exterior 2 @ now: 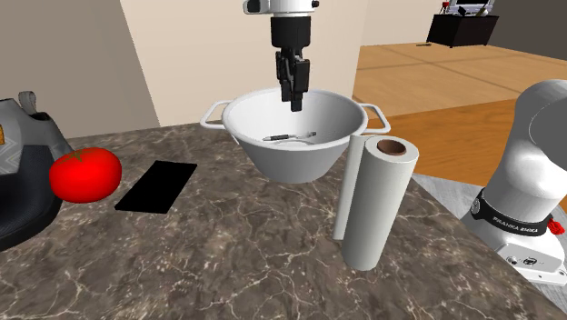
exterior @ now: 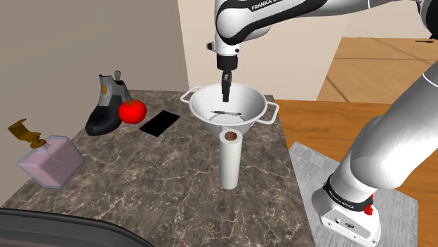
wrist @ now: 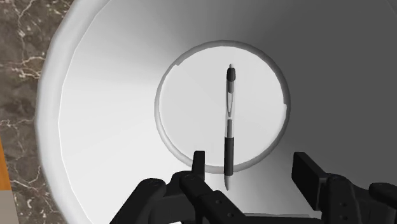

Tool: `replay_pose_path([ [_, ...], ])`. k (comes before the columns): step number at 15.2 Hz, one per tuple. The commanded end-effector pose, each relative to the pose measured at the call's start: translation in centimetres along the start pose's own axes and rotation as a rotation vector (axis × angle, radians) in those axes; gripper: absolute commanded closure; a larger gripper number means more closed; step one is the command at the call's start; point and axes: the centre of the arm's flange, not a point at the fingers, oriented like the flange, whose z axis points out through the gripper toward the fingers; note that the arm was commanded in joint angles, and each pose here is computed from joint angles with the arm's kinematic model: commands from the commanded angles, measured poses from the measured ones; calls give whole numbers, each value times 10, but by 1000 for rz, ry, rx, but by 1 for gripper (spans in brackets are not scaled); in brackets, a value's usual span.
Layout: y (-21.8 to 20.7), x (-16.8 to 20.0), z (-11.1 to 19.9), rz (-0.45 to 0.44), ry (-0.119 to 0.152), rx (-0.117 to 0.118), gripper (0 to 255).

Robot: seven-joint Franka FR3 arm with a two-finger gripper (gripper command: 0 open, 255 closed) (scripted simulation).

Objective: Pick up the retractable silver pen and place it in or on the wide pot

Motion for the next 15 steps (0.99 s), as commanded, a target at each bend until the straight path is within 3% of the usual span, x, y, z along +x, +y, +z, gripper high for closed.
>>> replay_pose_path([
  [1,0,0,0,0,0,0,0],
  [4,0,0,0,0,0,0,0],
  [8,0,0,-50,0,0,0,0],
  [15,0,0,-50,0,0,0,0],
])
